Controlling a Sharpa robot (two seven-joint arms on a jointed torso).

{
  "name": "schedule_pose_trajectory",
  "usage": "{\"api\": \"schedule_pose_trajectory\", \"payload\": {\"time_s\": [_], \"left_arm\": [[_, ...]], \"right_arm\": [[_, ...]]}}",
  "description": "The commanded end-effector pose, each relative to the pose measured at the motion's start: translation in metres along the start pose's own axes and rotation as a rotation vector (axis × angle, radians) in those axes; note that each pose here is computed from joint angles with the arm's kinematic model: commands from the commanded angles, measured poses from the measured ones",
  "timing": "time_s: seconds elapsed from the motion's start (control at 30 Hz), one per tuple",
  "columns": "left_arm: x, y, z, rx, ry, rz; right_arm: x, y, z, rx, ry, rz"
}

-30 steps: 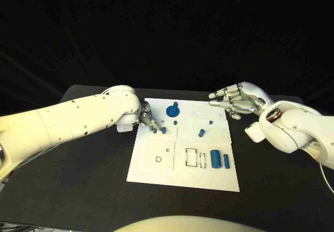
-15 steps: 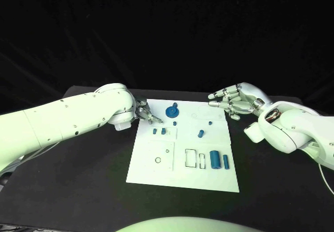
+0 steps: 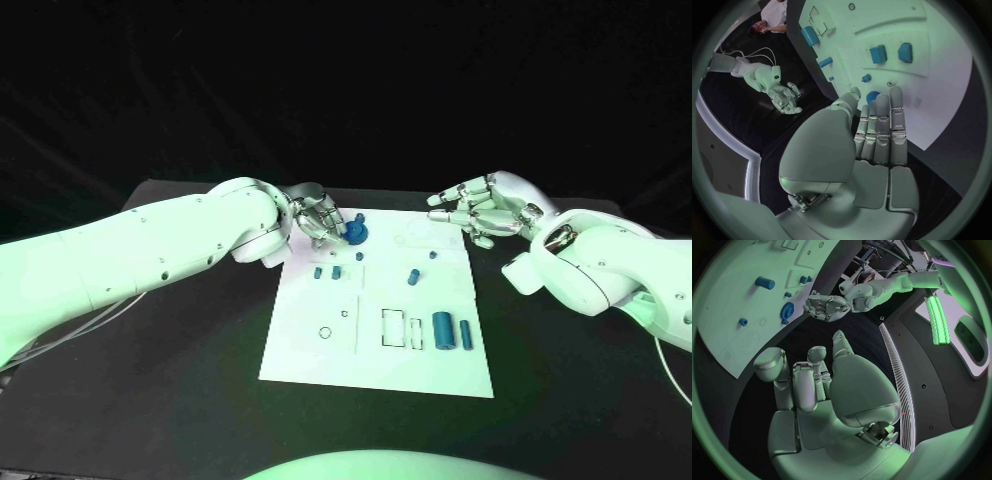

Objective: Assemble the parts on the task board

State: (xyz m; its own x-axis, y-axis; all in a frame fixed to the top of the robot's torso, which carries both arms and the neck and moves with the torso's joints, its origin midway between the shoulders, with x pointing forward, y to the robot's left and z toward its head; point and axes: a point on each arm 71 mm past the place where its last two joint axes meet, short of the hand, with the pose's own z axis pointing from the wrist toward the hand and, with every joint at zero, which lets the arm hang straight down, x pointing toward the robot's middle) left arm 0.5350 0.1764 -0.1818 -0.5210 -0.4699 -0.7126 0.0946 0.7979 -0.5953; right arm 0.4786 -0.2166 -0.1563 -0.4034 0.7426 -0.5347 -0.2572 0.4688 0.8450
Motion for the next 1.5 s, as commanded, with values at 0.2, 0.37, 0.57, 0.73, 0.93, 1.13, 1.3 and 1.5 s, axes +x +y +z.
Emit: {"api": "schedule_pose_trajectory", "payload": {"time_s": [0.2, 0.37, 0.57, 0.73, 0.93, 1.13, 1.3, 1.5], "left_arm": [[0.0176, -0.0209, 0.0099, 0.266, -0.120, 0.269], [0.0291, -0.0238, 0.0139, 0.284, -0.107, 0.366], [0.0392, -0.0238, 0.0196, 0.246, -0.070, 0.448], [0.0451, -0.0235, 0.0223, 0.215, -0.049, 0.482], [0.0485, -0.0252, 0.0251, 0.196, -0.050, 0.499], [0.0506, -0.0271, 0.0273, 0.189, -0.043, 0.505], [0.0522, -0.0277, 0.0292, 0.175, -0.034, 0.508], [0.0532, -0.0258, 0.0315, 0.157, -0.024, 0.511]], "right_arm": [[0.002, 0.000, 0.000, -0.006, 0.013, -0.005], [0.003, 0.000, 0.001, -0.007, 0.017, -0.003], [0.004, 0.001, 0.001, -0.009, 0.021, -0.002], [0.004, 0.001, 0.001, -0.009, 0.021, -0.002], [0.005, 0.001, 0.001, -0.010, 0.022, -0.002], [0.005, 0.001, 0.001, -0.011, 0.024, -0.001], [0.005, 0.001, 0.002, -0.011, 0.025, -0.001], [0.006, 0.002, 0.002, -0.013, 0.026, 0.000]]}}
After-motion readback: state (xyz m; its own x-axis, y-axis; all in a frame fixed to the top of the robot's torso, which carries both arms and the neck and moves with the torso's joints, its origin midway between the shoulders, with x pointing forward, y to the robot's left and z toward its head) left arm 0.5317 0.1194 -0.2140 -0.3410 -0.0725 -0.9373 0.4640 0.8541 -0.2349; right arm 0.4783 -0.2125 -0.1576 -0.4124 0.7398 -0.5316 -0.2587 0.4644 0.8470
